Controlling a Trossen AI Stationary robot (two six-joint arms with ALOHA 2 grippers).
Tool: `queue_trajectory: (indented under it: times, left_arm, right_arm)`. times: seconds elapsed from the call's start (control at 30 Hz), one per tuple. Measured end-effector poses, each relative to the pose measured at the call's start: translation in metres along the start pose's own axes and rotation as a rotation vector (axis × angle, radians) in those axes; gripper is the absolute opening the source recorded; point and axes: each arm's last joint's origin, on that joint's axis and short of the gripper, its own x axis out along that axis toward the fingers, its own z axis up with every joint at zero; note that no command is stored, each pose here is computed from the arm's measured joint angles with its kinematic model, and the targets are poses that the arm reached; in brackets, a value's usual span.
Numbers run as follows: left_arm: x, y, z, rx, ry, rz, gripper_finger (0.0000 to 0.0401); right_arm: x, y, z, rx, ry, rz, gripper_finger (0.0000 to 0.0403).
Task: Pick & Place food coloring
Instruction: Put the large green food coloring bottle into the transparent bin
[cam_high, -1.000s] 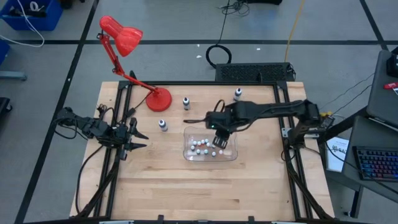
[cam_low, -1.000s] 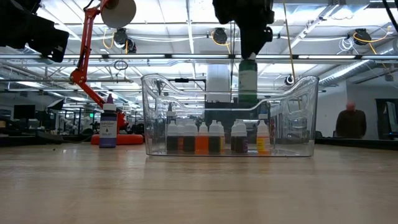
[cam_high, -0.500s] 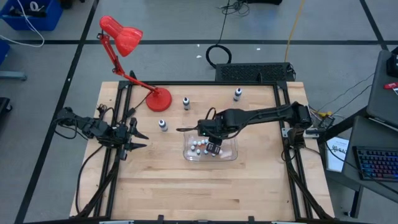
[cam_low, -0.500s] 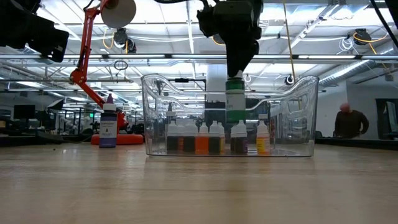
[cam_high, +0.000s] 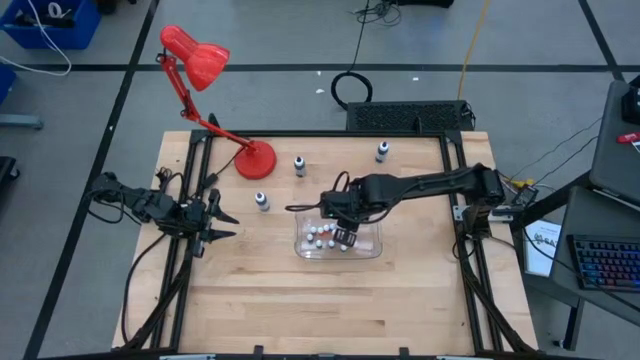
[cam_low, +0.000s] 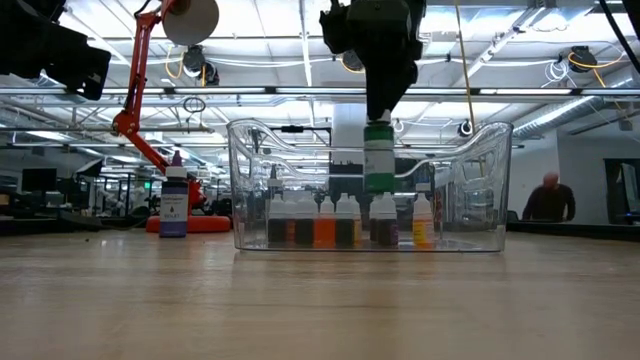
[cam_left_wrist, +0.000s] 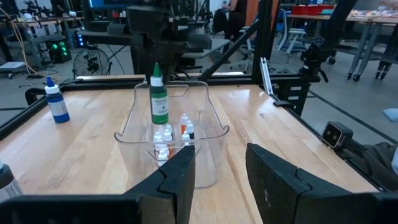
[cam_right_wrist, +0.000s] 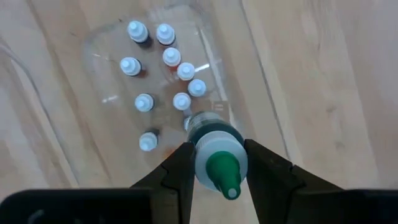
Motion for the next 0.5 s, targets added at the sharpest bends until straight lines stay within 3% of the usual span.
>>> queue_trajectory:
  times: [0.23, 0.5]
  left_arm:
    - [0.0, 0.0, 0.0, 0.0, 0.0, 0.0, 0.0145]
    - [0.0, 0.0, 0.0, 0.0, 0.0, 0.0, 0.0145]
  right_arm:
    - [-0.017, -0.005, -0.003, 0.032, -0.053, -0.008, 0.0108]
    - [-0.009, -0.01, -0.003, 0.03, -0.02, -0.022, 0.0108]
